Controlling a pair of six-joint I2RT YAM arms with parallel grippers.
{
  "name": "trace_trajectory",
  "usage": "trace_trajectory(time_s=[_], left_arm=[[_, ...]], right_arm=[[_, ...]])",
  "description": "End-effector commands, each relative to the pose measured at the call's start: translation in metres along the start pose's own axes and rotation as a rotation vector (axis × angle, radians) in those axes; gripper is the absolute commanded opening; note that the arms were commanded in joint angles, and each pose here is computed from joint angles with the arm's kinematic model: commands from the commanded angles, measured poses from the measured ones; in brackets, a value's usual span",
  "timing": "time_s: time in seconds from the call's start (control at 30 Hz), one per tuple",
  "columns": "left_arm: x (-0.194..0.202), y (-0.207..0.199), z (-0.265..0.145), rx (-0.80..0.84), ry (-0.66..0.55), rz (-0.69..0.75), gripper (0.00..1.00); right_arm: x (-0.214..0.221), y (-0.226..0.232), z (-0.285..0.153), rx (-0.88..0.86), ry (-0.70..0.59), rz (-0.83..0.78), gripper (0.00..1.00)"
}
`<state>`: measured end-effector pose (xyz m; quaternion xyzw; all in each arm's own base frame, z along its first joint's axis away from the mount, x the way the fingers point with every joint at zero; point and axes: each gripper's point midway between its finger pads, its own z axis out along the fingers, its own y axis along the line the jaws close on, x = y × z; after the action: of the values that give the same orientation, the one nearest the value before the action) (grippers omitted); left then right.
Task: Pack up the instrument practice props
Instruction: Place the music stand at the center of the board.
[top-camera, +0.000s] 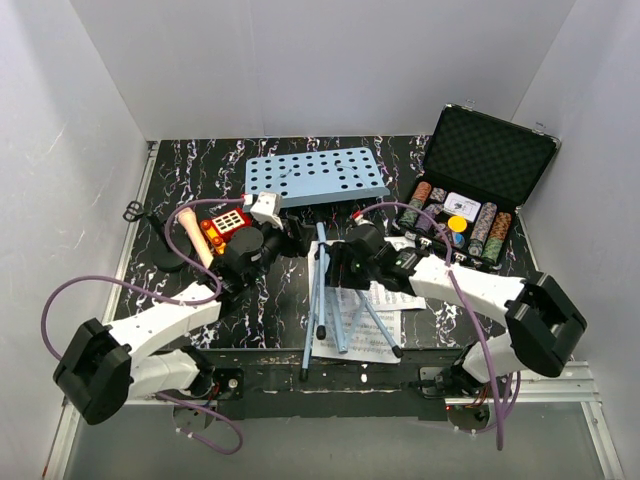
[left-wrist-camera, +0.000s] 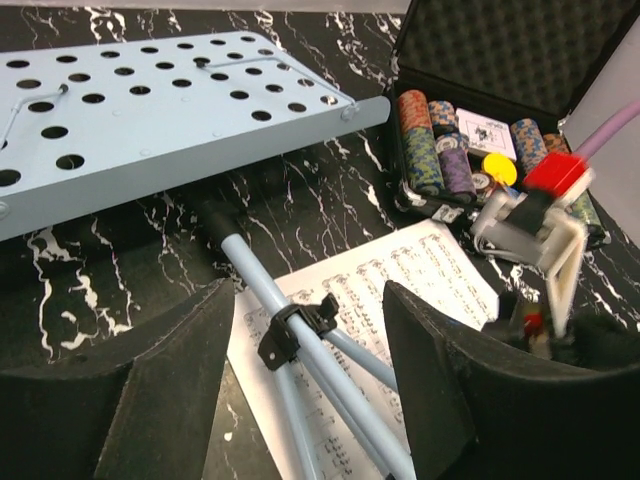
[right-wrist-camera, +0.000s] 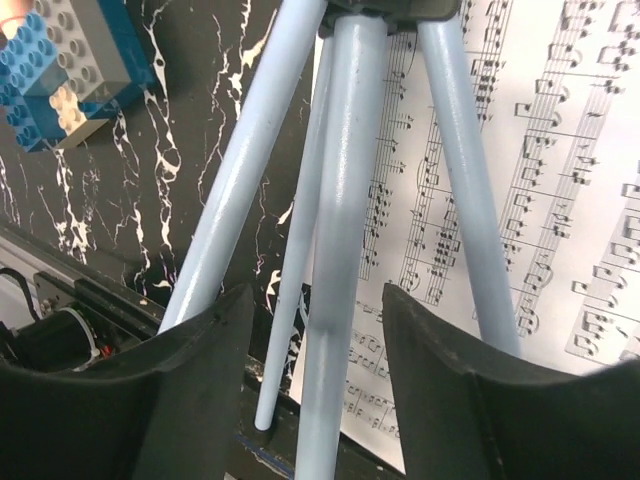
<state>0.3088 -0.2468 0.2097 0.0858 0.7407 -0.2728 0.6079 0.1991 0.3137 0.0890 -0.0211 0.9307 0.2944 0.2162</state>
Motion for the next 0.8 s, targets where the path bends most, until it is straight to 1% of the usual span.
trace_trajectory(time_s=[0.0,0.13,0.23,0.33,0.37,0.4,0.43,0.5,0.63,0.7,0.77], left_arm=[[0.003,-0.003,-0.013,0.001,0.057,-0.032,0.62],[0.001,-0.017,-0.021,0.041,0.1,-0.142,0.64],[-0.001,-0.028,-0.029,0.075,0.119,-0.231,0.64],[0.001,-0.038,-0.035,0.114,0.143,-0.298,0.64],[0.002,-0.041,-0.037,0.126,0.154,-0.313,0.64],[0.004,-0.043,-0.039,0.128,0.164,-0.326,0.64],[0.007,-0.044,-0.041,0.13,0.173,-0.333,0.64],[0.014,-0.042,-0.046,0.115,0.186,-0.334,0.63],[0.036,-0.029,-0.055,0.062,0.213,-0.362,0.6],[0.044,-0.025,-0.059,0.047,0.221,-0.383,0.59],[0.05,-0.021,-0.062,0.035,0.228,-0.394,0.59]], right_arm=[[-0.024,0.017,-0.03,0.017,-0.067,-0.074,0.64],[-0.029,0.006,-0.048,0.091,-0.089,-0.096,0.65],[-0.035,0.002,-0.068,0.128,-0.111,-0.121,0.66],[-0.047,0.013,-0.091,0.07,-0.174,-0.143,0.68],[-0.047,0.021,-0.097,0.023,-0.183,-0.148,0.74],[-0.047,0.029,-0.103,-0.029,-0.186,-0.145,0.83],[-0.046,0.042,-0.108,-0.098,-0.183,-0.148,0.85],[-0.032,0.06,-0.109,-0.202,-0.1,-0.162,0.86],[-0.008,0.067,-0.096,-0.231,0.054,-0.173,0.87],[0.002,0.065,-0.087,-0.23,0.11,-0.182,0.84],[0.012,0.062,-0.079,-0.212,0.161,-0.182,0.78]])
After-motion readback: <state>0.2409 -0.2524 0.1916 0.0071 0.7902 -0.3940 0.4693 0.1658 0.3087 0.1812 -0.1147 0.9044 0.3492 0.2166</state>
